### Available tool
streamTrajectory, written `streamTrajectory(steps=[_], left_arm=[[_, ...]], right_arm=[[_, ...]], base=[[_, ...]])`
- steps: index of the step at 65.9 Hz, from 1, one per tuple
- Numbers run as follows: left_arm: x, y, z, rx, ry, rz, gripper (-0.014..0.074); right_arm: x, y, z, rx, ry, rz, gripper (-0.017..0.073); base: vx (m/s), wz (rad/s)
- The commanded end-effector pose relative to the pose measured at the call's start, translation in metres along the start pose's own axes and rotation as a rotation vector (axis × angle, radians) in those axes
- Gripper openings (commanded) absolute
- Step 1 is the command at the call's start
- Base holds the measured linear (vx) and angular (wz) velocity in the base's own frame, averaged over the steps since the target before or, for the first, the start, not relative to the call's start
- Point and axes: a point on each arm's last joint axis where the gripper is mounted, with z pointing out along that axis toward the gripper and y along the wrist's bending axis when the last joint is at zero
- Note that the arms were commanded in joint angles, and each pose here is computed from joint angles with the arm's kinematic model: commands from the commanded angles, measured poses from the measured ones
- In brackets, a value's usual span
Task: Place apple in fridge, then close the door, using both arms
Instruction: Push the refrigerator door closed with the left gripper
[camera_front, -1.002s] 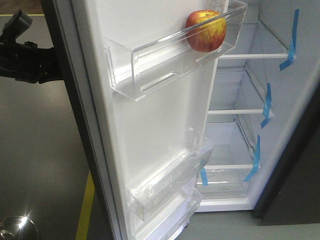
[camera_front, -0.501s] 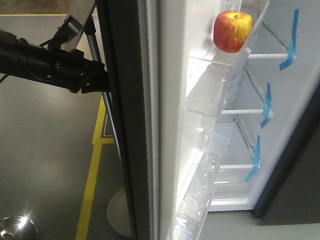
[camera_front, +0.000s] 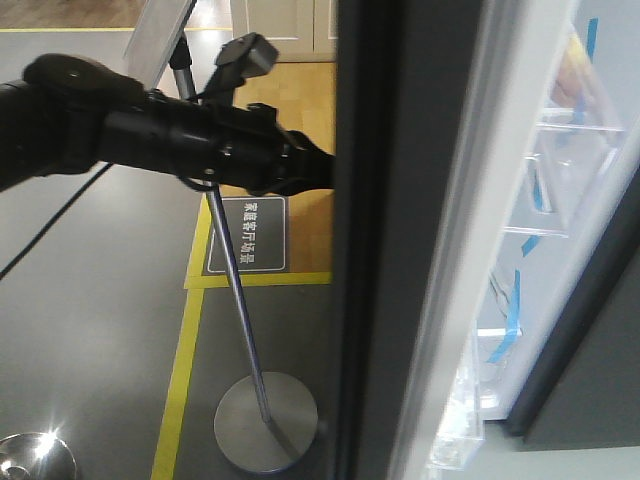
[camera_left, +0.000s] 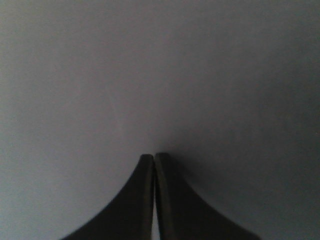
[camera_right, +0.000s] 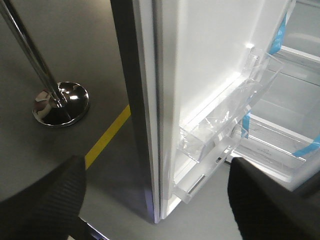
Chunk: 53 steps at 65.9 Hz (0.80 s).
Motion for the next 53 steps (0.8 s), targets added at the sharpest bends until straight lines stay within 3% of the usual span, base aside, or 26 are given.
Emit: streamTrajectory(steps=[1, 12, 29, 43, 53], left_arm=[[-0.019, -0.039, 0.003, 0.042, -0.126, 0.022, -0.0006], [-0.012, -0.054, 0.035, 0.024, -0.166, 0.032, -0.0006], [0.006, -0.069, 0.080, 0.078, -0.176, 0.038, -0.0006], [0.010, -0.071, 0.082, 0.071, -0.156, 0.142, -0.0006], [0.004, -0.072, 0.070, -0.001, -0.146, 0.243, -0.0006]], right_arm=[[-0.010, 0.000, -0.003, 0.004, -0.064, -0.001, 0.0558], [-0.011, 0.000, -0.003, 0.004, -0.065, -0.001, 0.0558], [-0.011, 0.000, -0.003, 0.004, -0.065, -0.001, 0.0558], [-0.011, 0.000, -0.003, 0.004, -0.065, -0.001, 0.0558], [-0.011, 0.000, -0.003, 0.004, -0.065, -0.001, 0.0558]], base=[[0.00, 0.00], [0.00, 0.00], [0.00, 0.00], [0.00, 0.00], [0.00, 0.00]])
